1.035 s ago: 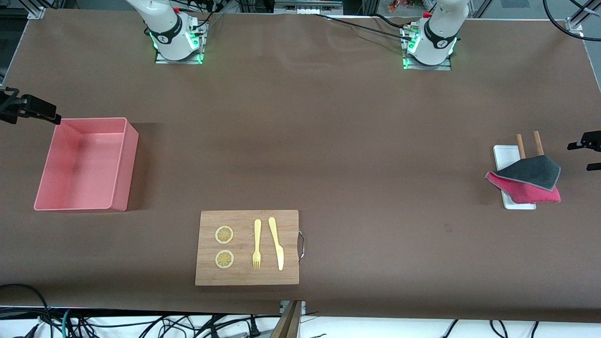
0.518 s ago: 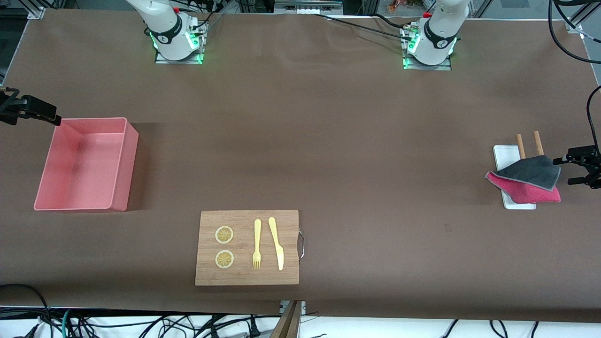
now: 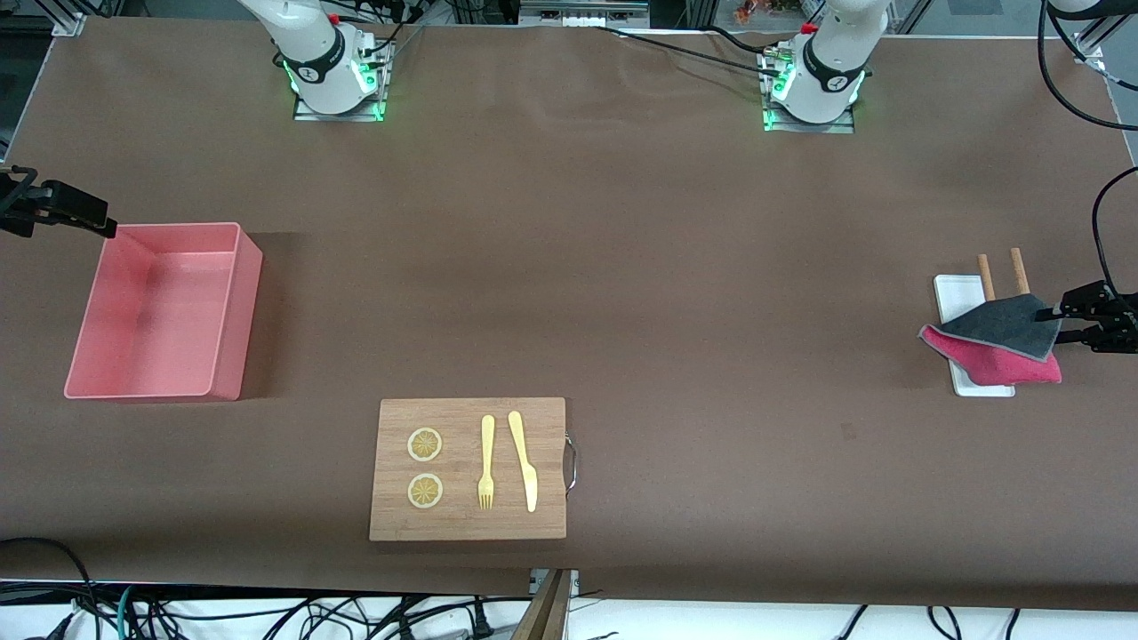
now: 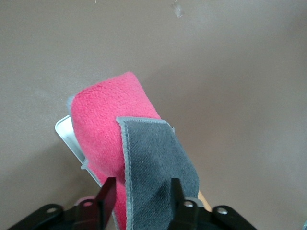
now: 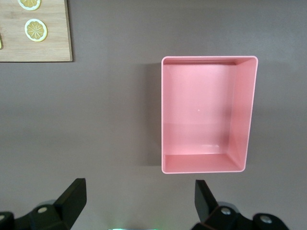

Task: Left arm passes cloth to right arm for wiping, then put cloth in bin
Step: 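Lower the left gripper and grasp the pink-and-grey cloth, then lift the cloth with the left gripper while the right gripper approaches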

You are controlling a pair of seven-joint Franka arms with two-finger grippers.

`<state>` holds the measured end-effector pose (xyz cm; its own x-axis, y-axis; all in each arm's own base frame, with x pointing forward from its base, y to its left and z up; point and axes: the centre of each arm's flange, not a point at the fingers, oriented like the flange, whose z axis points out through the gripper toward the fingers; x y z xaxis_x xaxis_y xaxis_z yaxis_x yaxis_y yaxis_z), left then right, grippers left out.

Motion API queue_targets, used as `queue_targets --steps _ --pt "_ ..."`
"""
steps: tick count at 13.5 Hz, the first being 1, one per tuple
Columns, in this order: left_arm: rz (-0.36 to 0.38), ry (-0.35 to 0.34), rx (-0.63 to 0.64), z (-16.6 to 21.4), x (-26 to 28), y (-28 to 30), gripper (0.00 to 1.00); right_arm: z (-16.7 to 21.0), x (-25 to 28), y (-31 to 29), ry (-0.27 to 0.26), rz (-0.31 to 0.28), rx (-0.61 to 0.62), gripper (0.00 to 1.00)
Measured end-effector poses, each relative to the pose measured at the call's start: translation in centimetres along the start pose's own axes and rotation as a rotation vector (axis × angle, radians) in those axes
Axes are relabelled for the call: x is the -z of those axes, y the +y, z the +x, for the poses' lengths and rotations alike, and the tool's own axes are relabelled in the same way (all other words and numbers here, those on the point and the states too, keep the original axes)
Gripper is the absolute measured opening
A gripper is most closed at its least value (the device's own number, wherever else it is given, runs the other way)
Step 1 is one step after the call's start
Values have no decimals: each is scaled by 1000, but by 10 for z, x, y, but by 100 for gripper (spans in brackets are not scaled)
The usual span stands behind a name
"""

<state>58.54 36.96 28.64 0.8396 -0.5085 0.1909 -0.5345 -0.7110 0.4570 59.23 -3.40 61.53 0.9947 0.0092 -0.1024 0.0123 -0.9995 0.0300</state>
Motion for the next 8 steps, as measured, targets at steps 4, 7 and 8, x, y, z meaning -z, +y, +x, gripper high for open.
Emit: queue_targets --steps 4,7,8 --pt "3 6 6 -8 4 -3 15 0 -2 -1 -5 1 2 100" --pt "2 10 -14 -15 6 -5 2 3 -7 -3 -15 2 6 100" --pt "2 10 -23 -15 6 -5 1 5 -11 -4 -22 2 7 100"
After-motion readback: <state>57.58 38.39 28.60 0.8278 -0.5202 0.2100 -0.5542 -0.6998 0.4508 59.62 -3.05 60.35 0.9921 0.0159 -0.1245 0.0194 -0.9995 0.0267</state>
